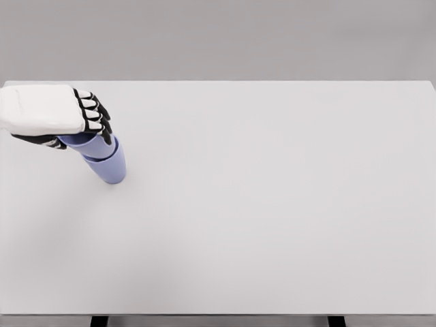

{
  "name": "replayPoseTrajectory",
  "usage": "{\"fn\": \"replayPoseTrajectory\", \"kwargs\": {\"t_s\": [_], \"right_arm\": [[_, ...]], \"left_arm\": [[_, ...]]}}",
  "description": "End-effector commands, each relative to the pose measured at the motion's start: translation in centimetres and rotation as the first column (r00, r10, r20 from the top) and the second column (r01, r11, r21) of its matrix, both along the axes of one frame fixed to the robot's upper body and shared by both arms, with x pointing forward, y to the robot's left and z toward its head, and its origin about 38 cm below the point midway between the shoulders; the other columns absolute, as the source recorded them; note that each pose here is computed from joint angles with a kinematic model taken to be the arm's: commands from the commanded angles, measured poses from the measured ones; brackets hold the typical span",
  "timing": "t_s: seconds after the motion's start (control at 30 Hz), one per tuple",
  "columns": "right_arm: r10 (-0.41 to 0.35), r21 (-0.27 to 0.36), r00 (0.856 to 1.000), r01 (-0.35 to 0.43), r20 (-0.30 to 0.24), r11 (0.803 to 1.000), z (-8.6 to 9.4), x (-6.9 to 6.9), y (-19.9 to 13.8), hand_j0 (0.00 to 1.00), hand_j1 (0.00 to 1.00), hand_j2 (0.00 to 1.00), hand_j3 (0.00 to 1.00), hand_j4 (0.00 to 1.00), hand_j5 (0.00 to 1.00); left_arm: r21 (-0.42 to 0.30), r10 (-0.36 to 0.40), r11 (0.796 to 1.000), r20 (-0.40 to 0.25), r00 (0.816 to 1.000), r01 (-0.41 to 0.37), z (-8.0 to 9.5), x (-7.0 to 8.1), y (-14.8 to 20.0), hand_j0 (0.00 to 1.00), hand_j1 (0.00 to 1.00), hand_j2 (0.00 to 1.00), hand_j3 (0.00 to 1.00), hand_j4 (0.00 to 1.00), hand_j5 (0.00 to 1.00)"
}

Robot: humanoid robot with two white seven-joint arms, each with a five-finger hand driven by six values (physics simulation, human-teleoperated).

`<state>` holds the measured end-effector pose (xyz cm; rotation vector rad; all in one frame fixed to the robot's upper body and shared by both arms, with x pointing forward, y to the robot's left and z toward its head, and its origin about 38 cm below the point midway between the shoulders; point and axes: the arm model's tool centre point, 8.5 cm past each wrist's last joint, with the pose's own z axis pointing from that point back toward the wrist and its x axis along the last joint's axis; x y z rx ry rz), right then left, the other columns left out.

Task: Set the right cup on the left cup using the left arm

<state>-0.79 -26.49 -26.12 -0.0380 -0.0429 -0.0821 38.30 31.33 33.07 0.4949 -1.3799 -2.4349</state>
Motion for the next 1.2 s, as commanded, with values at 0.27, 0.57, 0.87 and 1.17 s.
{"fn": "replayPoseTrajectory", "kwargs": {"t_s": [0.27,0.57,0.87,1.17], "right_arm": [[0.000,0.000,1.000,0.000,0.000,1.000,0.00,0.00,0.00,1.00,1.00,1.00,1.00,1.00,1.00],[0.000,0.000,1.000,0.000,0.000,1.000,0.00,0.00,0.00,1.00,1.00,1.00,1.00,1.00,1.00],[0.000,0.000,1.000,0.000,0.000,1.000,0.00,0.00,0.00,1.00,1.00,1.00,1.00,1.00,1.00],[0.000,0.000,1.000,0.000,0.000,1.000,0.00,0.00,0.00,1.00,1.00,1.00,1.00,1.00,1.00]], "left_arm": [[0.005,0.011,1.000,-0.001,1.000,-0.011,-0.25,0.51,0.16,0.68,0.68,0.68,0.68,0.68,0.68],[0.004,0.013,1.000,-0.004,1.000,-0.013,-0.38,0.56,0.20,0.68,0.68,0.68,0.68,0.68,0.68],[0.005,0.002,1.000,-0.008,1.000,-0.002,-0.53,0.65,-0.21,0.69,0.69,0.69,0.69,0.69,0.69],[0.008,0.003,1.000,-0.008,1.000,-0.003,-0.60,0.67,-0.15,0.71,0.71,0.71,0.71,0.71,0.71]]}}
